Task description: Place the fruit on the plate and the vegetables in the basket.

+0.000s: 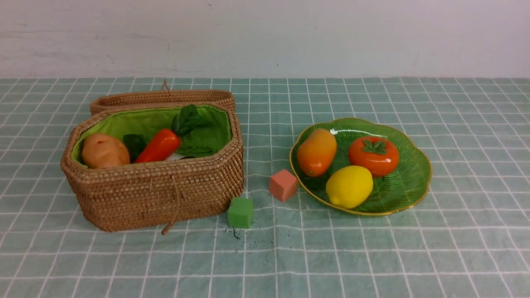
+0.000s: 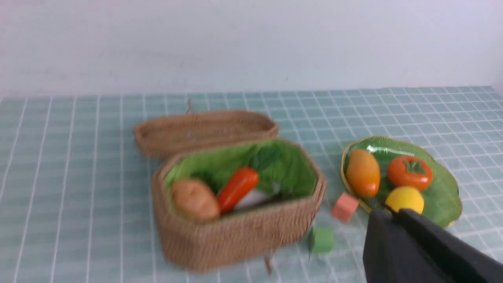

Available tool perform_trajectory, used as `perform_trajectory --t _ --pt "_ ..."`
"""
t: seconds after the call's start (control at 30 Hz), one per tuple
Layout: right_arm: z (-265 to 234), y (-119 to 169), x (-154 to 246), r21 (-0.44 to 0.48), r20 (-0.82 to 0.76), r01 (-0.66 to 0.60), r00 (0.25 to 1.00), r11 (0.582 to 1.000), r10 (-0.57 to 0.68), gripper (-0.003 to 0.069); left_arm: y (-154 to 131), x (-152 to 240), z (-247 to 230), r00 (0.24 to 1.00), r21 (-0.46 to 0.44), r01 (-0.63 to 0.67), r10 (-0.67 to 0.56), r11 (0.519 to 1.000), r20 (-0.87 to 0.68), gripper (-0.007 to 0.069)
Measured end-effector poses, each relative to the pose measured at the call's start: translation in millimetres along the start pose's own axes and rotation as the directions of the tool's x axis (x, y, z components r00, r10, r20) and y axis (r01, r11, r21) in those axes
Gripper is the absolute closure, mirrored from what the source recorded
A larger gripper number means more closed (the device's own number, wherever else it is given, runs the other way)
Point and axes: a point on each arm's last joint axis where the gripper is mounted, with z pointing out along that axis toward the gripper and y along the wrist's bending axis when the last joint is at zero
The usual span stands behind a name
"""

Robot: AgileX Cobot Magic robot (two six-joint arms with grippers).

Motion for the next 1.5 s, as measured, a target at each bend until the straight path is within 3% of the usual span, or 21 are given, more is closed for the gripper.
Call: perform_trajectory --t 0.07,0.2,0.37,0.53,0.67,1.17,1.4,1.5 --pt "0.0 0.0 0.0 0.000 0.000 0.000 1.000 1.000 0.000 0.0419 22.5 57.1 -8.9 0.997 -0.021 0.081 -0.081 0.997 -0.019 0.0638" --pt "0.0 0.0 0.0 0.000 0.000 0.000 1.000 1.000 0.000 0.0419 39.1 130.2 5.3 0.985 -0.024 0.148 -0.150 0.989 -0.082 0.0638" --pt "0.0 0.0 0.0 0.000 0.000 0.000 1.000 1.000 0.000 0.0419 47.9 171.2 10.2 0.981 0.014 0.180 -0.178 0.984 -0.078 0.0638" --pt "0.0 0.0 0.0 0.000 0.000 0.000 1.000 1.000 0.000 0.0419 59.7 181.5 -6.9 0.980 0.040 0.200 -0.201 0.979 0.010 0.0638" --pt "0.0 0.0 0.0 0.000 0.000 0.000 1.000 1.000 0.000 0.0419 64.0 187.4 -6.3 0.981 -0.010 0.191 -0.191 0.982 -0.025 0.0638" --pt "0.0 0.0 0.0 0.000 0.000 0.000 1.000 1.000 0.000 0.0419 64.9 188.2 -5.9 0.982 -0.020 0.187 -0.188 0.982 -0.030 0.0638" --pt "0.0 0.0 0.0 0.000 0.000 0.000 1.000 1.000 0.000 0.0419 64.3 196.3 1.5 0.982 -0.075 0.181 -0.185 0.981 -0.045 0.0638" --pt "0.0 0.0 0.0 0.000 0.000 0.000 1.000 1.000 0.000 0.0419 54.3 203.7 5.5 0.963 -0.162 0.251 -0.262 0.954 -0.054 0.0638"
